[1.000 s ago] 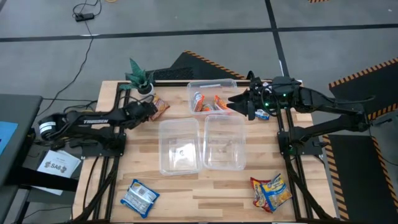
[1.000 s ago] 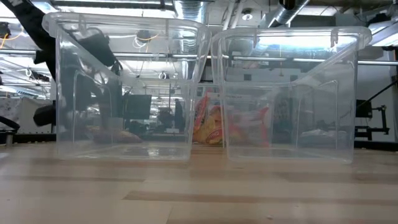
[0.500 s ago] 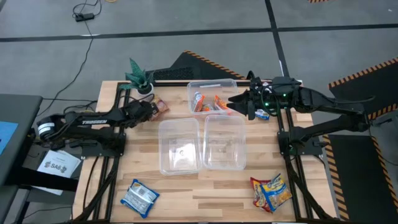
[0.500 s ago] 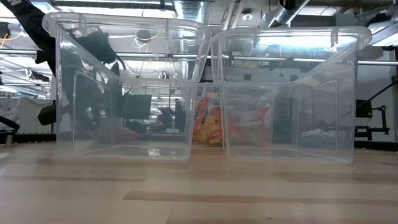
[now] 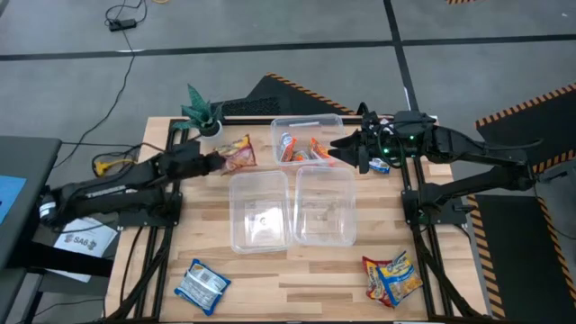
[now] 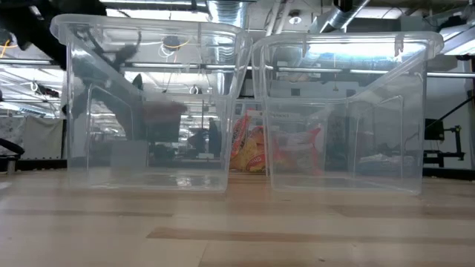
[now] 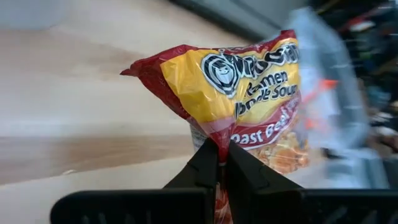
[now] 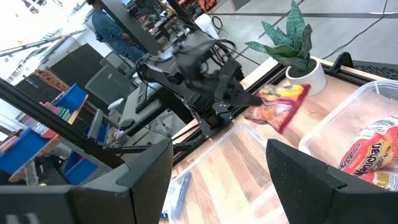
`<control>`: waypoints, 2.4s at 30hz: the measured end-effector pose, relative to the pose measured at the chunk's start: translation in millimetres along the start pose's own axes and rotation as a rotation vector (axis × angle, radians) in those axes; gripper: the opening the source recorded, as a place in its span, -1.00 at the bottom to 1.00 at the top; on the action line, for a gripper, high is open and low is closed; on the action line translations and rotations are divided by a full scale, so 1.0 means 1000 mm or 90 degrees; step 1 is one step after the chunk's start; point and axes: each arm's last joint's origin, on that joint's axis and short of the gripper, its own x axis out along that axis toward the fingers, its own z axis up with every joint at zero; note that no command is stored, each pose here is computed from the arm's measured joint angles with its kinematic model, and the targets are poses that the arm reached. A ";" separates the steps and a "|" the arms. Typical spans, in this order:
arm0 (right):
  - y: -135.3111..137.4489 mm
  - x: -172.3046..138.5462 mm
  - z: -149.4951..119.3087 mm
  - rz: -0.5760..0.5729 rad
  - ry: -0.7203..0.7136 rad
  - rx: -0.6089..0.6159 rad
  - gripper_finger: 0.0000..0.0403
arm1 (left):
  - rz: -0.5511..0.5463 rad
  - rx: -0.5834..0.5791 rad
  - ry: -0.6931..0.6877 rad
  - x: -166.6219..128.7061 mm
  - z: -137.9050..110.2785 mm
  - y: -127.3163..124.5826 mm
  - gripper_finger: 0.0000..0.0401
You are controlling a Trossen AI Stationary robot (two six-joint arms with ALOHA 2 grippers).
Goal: Sort Maruchan noodles
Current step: Put the top left red noodle pack into the bottom left transparent bin, then put the top red noodle pack into the bottom left transparent bin
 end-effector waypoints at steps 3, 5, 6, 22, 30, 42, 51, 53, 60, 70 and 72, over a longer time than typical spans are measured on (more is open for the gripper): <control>0.000 0.000 0.000 0.000 0.000 0.000 0.40 | -0.068 0.038 -0.034 -0.017 0.013 -0.019 -1.00; 0.000 0.000 0.000 -0.001 -0.001 -0.001 0.40 | -0.104 0.073 -0.063 -0.029 0.024 -0.035 -1.00; 0.000 0.000 0.000 -0.002 -0.002 -0.002 0.40 | -0.124 0.094 -0.071 -0.034 0.030 -0.043 -1.00; 0.000 0.000 0.000 -0.005 -0.005 -0.005 0.40 | -0.215 0.657 0.340 -0.035 -0.029 -0.168 -1.00; -0.001 -0.002 0.004 -0.002 -0.018 -0.007 0.40 | -0.180 0.781 0.395 -0.011 -0.070 -0.173 -0.76; -0.029 -0.025 0.040 -0.231 -0.057 0.098 0.40 | -0.193 0.736 0.347 -0.028 -0.024 -0.193 0.14; -0.136 -0.029 0.009 -0.688 0.151 0.226 0.40 | -0.229 0.611 0.151 -0.077 0.043 -0.189 0.31; -0.159 -0.028 -0.011 -0.723 0.189 0.277 0.40 | -0.228 0.591 0.130 -0.087 0.050 -0.185 0.31; -0.206 -0.034 -0.041 -0.765 0.077 0.380 0.40 | -0.231 0.555 0.093 -0.102 0.059 -0.180 0.31; -0.274 -0.015 -0.044 -0.942 0.017 0.411 0.40 | -0.210 0.547 0.094 -0.095 0.056 -0.182 0.31; -0.282 -0.009 -0.048 -0.977 0.025 0.390 0.40 | -0.207 0.544 0.097 -0.094 0.055 -0.182 0.31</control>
